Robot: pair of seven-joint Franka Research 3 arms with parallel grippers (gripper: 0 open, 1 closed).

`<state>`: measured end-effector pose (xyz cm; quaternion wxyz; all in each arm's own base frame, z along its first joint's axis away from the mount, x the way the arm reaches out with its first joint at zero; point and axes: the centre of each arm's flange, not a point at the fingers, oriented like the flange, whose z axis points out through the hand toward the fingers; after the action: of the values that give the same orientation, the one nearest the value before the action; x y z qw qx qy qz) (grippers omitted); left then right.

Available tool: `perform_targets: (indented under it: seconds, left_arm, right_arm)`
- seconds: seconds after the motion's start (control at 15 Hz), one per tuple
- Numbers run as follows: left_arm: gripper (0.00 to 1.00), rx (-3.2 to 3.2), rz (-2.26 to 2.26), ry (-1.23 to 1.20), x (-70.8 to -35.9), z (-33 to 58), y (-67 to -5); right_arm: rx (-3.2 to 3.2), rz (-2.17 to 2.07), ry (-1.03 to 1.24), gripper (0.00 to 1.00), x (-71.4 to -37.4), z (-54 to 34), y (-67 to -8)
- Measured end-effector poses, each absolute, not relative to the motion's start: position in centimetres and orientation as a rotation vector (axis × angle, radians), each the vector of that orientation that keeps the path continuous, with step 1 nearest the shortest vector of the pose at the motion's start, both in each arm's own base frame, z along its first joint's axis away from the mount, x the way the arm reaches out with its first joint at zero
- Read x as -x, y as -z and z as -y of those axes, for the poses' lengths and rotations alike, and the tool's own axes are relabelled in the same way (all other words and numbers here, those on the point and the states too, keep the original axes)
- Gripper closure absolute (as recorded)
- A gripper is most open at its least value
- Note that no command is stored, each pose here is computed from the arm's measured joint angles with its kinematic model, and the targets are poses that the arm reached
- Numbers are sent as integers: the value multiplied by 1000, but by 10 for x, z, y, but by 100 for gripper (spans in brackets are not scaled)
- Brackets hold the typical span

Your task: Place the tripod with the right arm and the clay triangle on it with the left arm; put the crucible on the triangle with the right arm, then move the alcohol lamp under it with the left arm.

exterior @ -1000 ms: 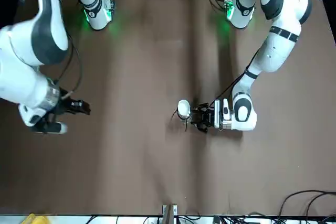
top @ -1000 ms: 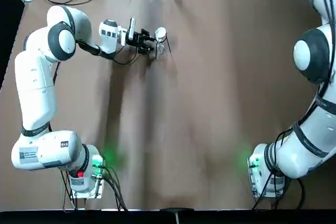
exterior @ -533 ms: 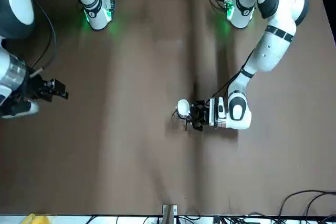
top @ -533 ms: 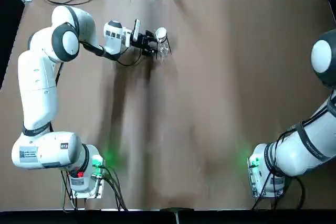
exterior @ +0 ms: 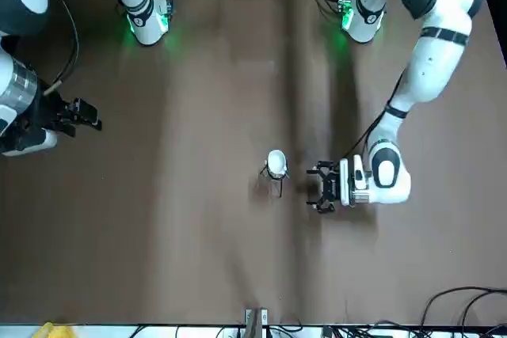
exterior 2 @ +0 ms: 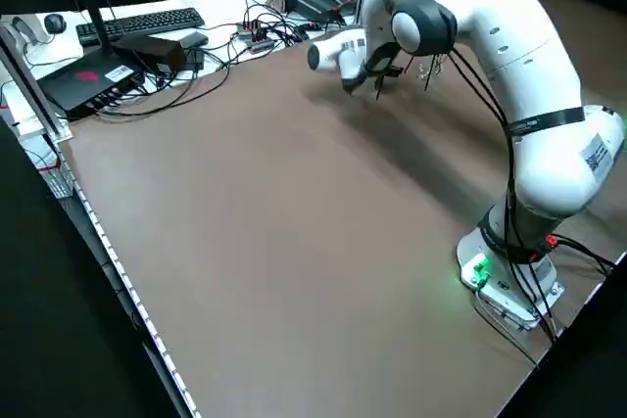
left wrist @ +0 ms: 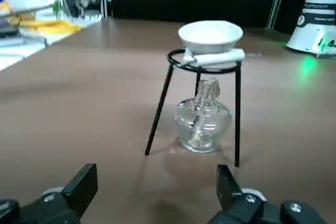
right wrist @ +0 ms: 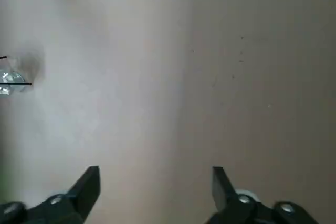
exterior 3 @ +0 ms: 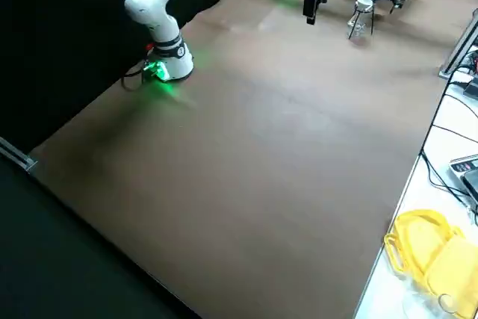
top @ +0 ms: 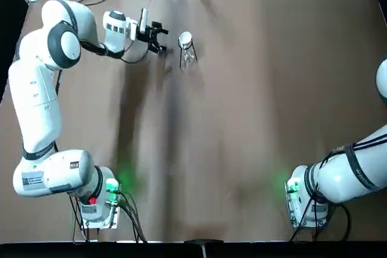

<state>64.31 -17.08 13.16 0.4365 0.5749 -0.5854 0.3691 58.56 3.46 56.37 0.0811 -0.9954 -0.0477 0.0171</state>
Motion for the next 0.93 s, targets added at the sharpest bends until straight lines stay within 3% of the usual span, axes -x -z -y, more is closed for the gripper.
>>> perform_targets:
  seconds: [0.07,0.13,0.47,0.93]
  left_arm:
    - [0,-1475,1447,-863,-649,163,-146]
    - [0,-1527,1435,-806,-656,155,-163]
    - [0,-1825,1363,-554,-680,125,-250]
    - [0,-2326,1160,-304,-677,114,-388]
  right_arm:
    - [2979,145,-49,1,-584,-34,-565]
    - [2982,147,-50,0,-583,-34,-565]
    - [2987,161,-48,0,-583,-38,-565]
    - [3025,183,-59,0,-580,-43,-567]
